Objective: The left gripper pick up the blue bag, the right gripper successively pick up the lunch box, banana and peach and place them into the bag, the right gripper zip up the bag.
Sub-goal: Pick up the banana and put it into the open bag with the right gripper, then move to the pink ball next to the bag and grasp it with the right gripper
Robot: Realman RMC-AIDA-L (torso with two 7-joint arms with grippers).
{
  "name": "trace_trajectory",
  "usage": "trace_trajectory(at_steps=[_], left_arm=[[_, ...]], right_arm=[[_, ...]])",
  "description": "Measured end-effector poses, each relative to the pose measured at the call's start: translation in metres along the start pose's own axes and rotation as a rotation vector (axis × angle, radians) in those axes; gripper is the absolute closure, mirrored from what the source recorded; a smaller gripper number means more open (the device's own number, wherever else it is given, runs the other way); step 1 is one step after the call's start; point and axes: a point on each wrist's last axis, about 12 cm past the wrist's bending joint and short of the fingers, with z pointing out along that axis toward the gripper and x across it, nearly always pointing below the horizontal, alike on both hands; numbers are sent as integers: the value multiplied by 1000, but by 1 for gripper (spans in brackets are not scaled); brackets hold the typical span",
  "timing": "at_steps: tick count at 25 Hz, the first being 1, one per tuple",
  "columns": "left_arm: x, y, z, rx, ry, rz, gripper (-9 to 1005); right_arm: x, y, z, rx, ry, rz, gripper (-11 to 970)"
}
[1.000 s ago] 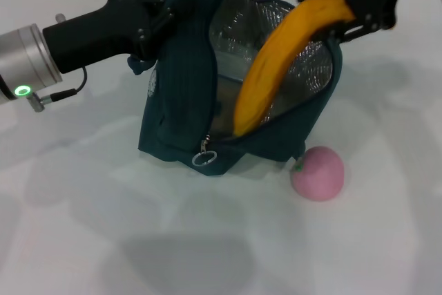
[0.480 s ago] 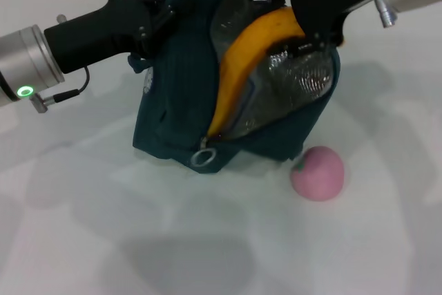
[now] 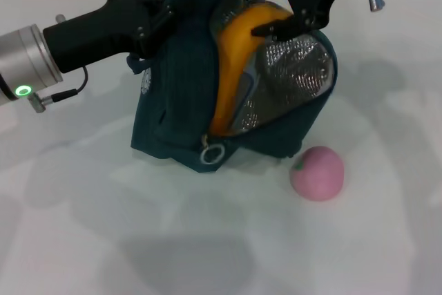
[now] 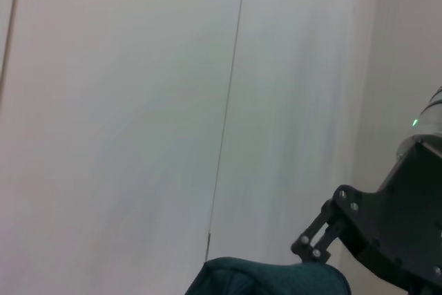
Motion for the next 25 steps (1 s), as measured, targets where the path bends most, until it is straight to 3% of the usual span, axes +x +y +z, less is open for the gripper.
trace_trajectory(at_steps=[6,11,13,17,22,23,24,25], left_arm=[[0,1,-1,-3,1,-2,962],[-1,1,-2,-7,-2,-6,962],[-1,1,-2,-8,-5,-5,962],[0,0,-2,-8,-7,-2,961],[1,-1,-1,-11,-15,5,961],[2,-1,-2,-17,-20,4,961],[3,-1,-4,-27,-26,2,962],[4,-1,-7,-36,-31,0,962]], right_arm=[[9,4,-9,73,-22,35,320],[33,26,-46,263,-156,156,206],[47,41,-60,302,-219,220,169],[84,93,-76,314,-299,378,135],[115,161,-74,244,-362,546,141],[124,181,-67,208,-389,599,141],[124,181,-67,208,-389,599,142],[129,190,-63,195,-401,628,142]])
